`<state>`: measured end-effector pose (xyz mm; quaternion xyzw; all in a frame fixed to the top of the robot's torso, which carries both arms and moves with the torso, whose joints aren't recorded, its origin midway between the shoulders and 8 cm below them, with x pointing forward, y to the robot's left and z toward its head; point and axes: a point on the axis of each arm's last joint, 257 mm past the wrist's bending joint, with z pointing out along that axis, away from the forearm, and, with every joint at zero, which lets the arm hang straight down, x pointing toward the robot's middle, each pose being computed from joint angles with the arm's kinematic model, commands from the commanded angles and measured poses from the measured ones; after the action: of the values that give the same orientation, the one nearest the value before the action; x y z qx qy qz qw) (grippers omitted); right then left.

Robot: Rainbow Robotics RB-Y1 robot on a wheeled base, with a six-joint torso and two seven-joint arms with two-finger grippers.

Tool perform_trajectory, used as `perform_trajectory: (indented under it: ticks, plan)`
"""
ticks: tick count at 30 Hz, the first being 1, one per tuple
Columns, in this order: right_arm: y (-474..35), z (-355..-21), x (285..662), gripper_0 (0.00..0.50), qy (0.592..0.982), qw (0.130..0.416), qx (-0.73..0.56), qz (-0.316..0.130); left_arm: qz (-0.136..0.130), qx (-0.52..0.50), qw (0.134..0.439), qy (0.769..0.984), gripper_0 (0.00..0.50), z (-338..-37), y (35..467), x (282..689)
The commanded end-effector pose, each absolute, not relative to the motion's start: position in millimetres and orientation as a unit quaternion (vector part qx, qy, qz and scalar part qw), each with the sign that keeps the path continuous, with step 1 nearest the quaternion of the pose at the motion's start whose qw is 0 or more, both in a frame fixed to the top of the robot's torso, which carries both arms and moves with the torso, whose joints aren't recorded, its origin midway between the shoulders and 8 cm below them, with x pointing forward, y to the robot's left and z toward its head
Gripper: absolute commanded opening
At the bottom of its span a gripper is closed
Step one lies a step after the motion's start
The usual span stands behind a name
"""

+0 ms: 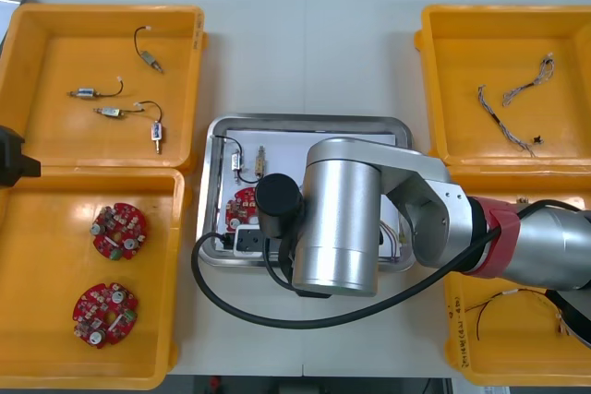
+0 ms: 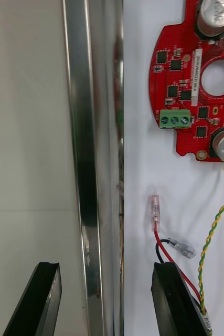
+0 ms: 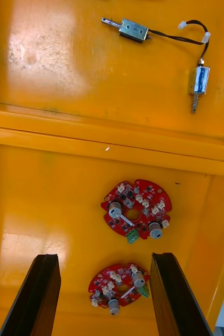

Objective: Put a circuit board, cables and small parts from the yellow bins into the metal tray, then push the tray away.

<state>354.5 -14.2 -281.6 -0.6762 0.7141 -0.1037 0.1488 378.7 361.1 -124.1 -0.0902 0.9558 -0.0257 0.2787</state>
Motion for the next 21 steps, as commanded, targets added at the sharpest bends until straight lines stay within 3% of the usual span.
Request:
perform_trajectory:
  ticks: [1,10,21]
  plan:
    - [1.8,-274.2,351.7,0.5,0.68,0.159,-0.707,-0.112,0.02,-0.03,0.285,0.958,0.5,-114.9,378.7,370.5]
    - [-5.2,-287.4,349.8,0.5,0.675,0.141,-0.714,-0.123,0.024,-0.03,0.268,0.963,0.5,-128.4,379.5,365.7]
    - [5.7,-297.9,355.1,0.5,0.679,0.139,-0.709,-0.128,0.028,-0.025,0.252,0.967,0.5,-140.2,379.3,360.5]
